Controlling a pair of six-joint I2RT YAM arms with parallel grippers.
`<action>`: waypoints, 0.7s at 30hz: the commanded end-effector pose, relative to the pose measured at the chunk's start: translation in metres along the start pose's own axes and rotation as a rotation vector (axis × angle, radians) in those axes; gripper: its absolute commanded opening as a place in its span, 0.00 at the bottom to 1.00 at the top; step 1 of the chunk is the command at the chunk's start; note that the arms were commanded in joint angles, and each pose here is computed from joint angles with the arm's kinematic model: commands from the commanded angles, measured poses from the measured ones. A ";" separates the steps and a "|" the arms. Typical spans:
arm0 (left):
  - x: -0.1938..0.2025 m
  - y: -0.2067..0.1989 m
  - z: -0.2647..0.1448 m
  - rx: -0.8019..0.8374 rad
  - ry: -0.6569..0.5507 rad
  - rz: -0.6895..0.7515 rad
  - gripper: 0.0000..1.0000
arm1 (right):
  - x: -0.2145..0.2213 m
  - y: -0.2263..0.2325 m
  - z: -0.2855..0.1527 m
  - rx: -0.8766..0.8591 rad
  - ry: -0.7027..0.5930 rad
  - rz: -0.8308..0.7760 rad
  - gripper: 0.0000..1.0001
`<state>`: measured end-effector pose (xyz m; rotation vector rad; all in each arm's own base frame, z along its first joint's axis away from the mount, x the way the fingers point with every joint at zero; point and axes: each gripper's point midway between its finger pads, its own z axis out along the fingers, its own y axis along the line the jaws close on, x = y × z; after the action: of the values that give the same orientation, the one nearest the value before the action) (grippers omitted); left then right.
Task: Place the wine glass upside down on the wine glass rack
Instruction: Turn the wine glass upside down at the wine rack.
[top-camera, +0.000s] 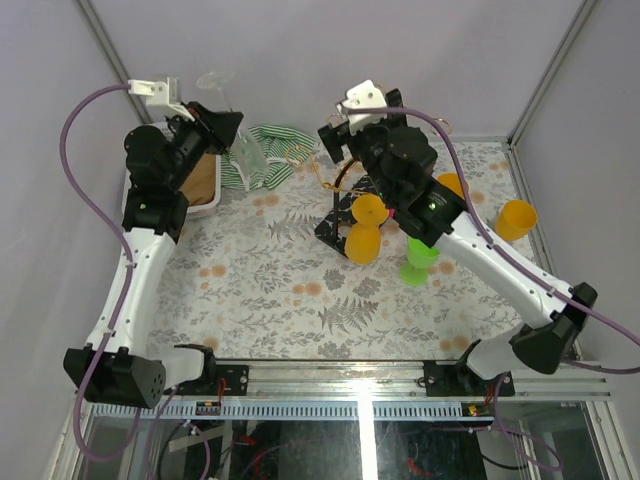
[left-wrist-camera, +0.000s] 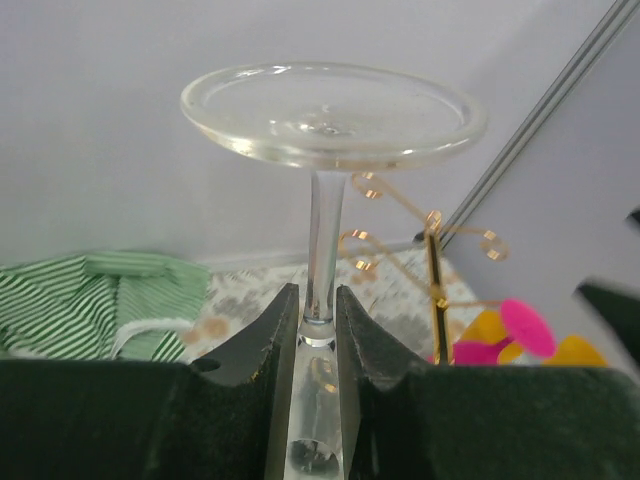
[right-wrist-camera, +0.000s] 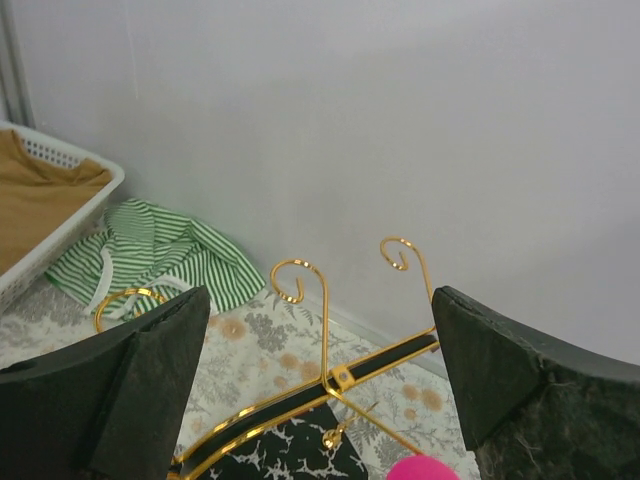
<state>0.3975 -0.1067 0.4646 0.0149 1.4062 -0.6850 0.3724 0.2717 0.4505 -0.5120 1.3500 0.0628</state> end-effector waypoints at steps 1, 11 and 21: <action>0.033 0.011 -0.020 -0.006 0.085 0.152 0.00 | -0.020 -0.028 0.011 0.111 0.066 0.017 0.99; 0.098 -0.023 -0.065 0.150 0.124 0.229 0.00 | -0.018 -0.060 0.033 0.133 0.132 0.082 0.99; 0.151 -0.031 -0.067 0.231 0.084 0.217 0.00 | 0.000 -0.079 0.030 0.180 0.165 0.079 0.99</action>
<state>0.3209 -0.1608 0.3008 0.3319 1.5566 -0.6876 0.4294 0.2275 0.4646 -0.3690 1.5467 -0.0370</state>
